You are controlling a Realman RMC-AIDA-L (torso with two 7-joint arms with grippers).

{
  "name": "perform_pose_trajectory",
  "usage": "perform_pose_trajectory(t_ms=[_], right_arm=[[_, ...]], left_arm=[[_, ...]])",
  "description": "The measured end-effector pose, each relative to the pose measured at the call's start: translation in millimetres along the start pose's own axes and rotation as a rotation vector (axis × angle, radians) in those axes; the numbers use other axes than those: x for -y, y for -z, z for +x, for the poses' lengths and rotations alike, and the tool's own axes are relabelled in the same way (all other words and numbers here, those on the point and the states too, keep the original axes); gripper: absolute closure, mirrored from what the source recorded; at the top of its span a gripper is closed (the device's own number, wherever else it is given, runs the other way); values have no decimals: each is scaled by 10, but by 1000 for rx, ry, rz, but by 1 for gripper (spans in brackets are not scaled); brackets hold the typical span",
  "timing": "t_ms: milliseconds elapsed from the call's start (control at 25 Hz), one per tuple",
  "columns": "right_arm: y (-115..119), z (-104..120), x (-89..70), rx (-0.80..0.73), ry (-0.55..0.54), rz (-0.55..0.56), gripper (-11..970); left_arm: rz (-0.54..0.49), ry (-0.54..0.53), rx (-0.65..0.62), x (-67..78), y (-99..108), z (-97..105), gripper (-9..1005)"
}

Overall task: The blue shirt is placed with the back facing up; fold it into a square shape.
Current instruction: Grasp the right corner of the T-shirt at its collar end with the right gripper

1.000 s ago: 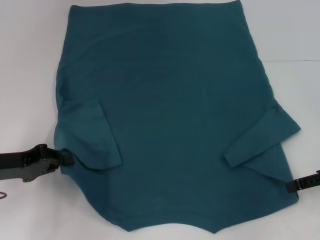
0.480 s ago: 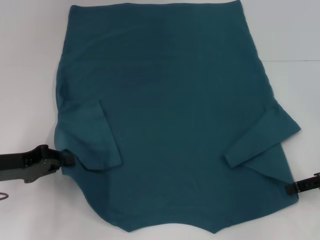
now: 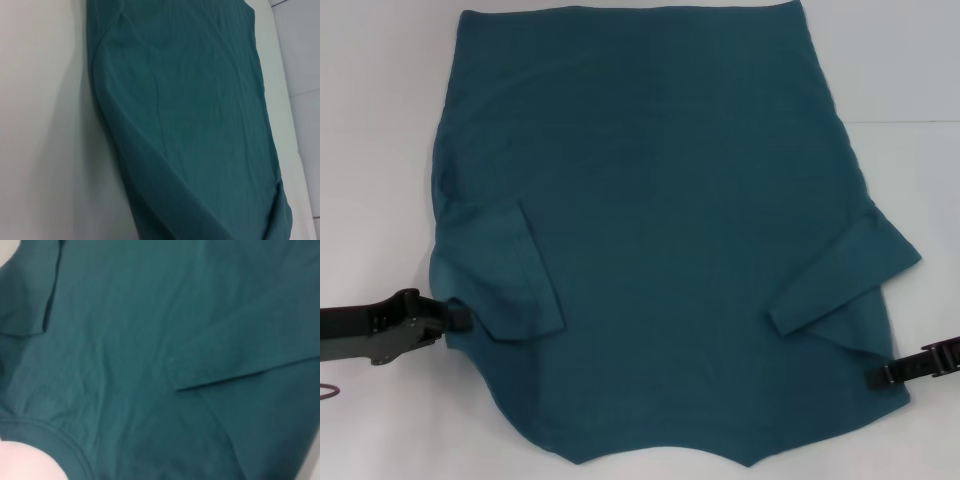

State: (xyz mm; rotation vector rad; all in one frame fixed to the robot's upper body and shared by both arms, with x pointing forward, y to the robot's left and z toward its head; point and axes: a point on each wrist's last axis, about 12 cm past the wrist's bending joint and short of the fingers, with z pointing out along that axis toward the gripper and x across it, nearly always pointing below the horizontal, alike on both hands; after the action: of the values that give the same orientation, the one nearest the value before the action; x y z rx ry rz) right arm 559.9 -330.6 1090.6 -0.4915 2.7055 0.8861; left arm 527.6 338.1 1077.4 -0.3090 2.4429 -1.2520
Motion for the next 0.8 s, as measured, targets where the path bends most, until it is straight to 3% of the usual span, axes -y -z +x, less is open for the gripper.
perform_pose_trajectory(t_ms=[360,800], right_arm=[[-114,-66,-108,-26,31,-20,412],[-112,-59,-101,-44,6,-7,459]], left_arm=[[5,-1,8,1,4,-4,949],[3,1,13,1,8,-14,946]])
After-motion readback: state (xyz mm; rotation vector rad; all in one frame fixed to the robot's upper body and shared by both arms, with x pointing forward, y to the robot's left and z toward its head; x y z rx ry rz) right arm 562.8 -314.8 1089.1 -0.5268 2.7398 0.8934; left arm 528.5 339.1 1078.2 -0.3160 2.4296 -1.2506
